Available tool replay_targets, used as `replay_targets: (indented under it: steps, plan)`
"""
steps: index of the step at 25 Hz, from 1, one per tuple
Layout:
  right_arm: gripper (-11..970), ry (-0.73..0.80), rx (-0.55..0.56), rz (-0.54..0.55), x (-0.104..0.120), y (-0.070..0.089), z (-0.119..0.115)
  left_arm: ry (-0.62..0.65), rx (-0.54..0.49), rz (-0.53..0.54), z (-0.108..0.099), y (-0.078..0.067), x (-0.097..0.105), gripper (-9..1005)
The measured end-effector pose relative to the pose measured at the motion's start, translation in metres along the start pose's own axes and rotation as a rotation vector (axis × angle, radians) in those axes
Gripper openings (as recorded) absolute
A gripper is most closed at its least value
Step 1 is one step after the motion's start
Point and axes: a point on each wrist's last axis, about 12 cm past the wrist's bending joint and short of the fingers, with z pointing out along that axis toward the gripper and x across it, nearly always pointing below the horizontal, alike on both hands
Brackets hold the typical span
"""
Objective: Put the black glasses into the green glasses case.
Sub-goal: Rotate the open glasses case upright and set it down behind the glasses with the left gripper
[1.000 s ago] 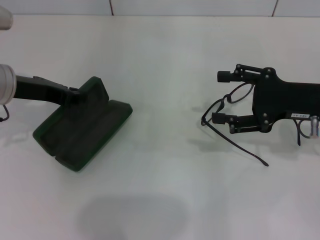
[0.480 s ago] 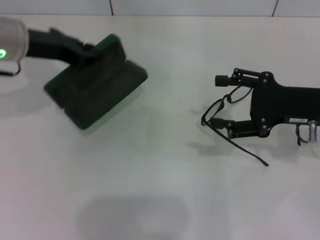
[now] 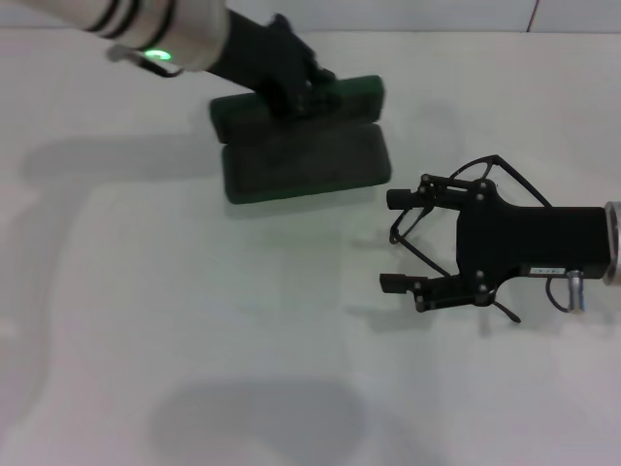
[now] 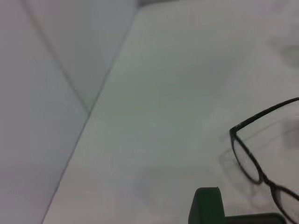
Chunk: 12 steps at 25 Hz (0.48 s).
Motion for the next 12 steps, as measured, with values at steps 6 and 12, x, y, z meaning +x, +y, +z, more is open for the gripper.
replay_targets:
  steps: [6,12]
  plan:
    - [845,-0.006,0.008,0.004,0.005,0.007,0.005,0.028,0.020,0.078,0.033,-0.003,-0.018,290]
    - [844,-0.001,0.019,0.014,0.008,0.009,0.002,0.028,0.031,0.112,0.045,-0.008,-0.030,312]
